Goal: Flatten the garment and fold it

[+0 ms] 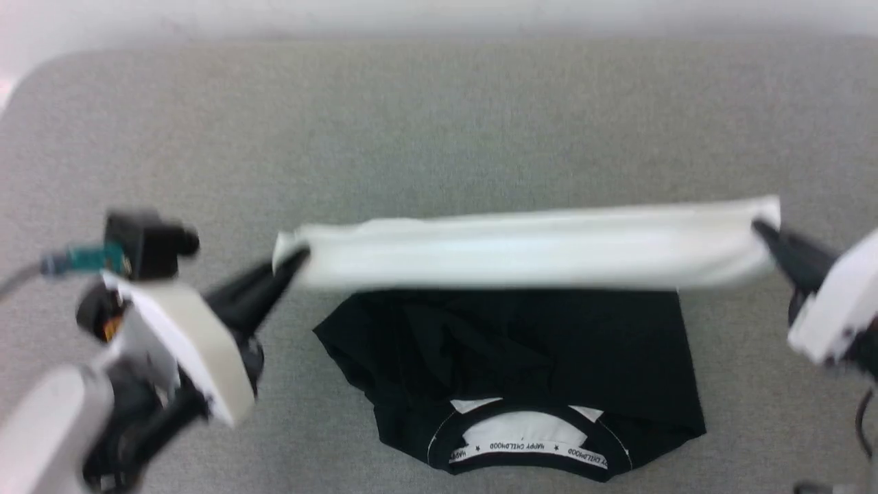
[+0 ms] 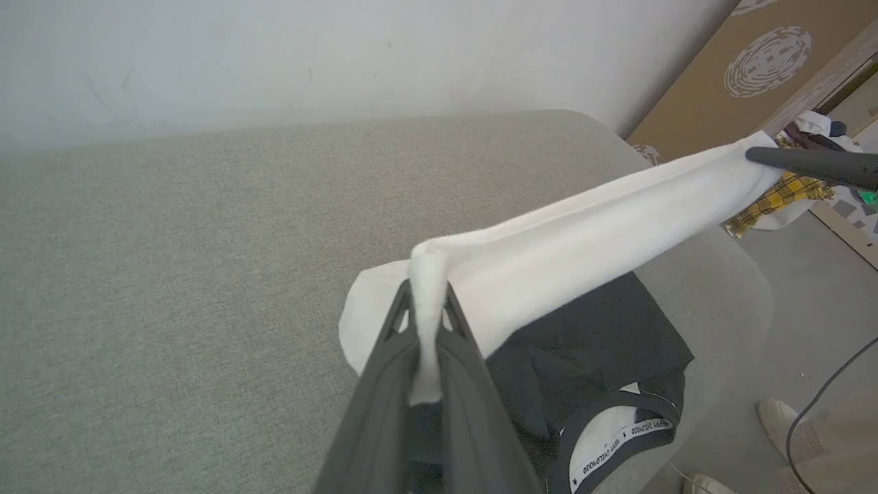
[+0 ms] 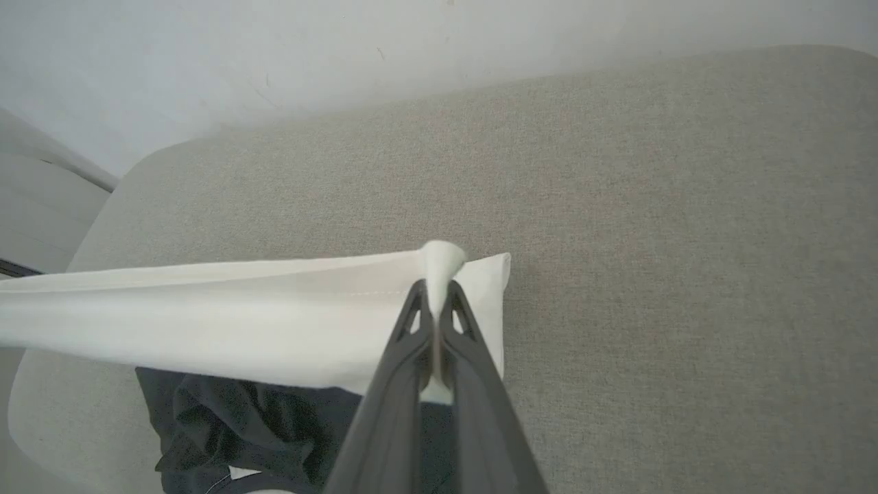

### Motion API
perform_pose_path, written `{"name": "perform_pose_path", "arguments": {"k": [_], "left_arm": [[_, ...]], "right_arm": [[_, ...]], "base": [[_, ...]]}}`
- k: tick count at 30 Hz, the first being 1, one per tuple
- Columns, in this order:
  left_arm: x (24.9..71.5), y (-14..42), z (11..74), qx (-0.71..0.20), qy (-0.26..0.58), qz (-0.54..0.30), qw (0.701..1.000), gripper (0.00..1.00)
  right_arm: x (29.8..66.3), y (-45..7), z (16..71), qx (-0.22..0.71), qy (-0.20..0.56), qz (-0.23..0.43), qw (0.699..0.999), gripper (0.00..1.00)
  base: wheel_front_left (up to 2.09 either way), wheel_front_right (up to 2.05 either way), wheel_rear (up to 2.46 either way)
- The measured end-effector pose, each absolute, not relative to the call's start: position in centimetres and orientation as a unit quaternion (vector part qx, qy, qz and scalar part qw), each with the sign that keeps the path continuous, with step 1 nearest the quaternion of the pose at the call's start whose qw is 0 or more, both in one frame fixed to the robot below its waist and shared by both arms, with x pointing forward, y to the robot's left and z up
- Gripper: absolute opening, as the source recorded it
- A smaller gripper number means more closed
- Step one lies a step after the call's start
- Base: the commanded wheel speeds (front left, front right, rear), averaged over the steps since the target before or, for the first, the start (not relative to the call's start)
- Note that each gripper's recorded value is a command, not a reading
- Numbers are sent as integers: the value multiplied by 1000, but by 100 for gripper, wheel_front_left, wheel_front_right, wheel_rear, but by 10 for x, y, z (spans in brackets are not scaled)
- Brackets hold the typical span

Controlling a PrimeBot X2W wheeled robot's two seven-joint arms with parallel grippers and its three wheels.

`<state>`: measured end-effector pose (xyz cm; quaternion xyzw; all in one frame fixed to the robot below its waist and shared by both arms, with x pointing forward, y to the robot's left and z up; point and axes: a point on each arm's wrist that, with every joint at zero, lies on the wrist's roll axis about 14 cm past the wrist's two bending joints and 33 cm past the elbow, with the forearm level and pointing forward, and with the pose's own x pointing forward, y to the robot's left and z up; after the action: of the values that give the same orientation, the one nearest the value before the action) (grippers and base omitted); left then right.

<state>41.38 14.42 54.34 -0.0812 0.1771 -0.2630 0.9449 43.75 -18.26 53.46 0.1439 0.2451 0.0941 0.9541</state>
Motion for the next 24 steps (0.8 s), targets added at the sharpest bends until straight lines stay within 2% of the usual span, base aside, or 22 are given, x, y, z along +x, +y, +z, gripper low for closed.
{"name": "perform_pose_path", "arguments": {"k": [11,24], "left_arm": [[337,147,497,-130,235,-231,935,0],[325,140,426,-171,314,-194,913,0]], "right_arm": [[366,-183,484,178,327,81,925,0],[338,-171,409,182,408,65,892,0]], "base": [[0,0,0],[0,0,0]]}}
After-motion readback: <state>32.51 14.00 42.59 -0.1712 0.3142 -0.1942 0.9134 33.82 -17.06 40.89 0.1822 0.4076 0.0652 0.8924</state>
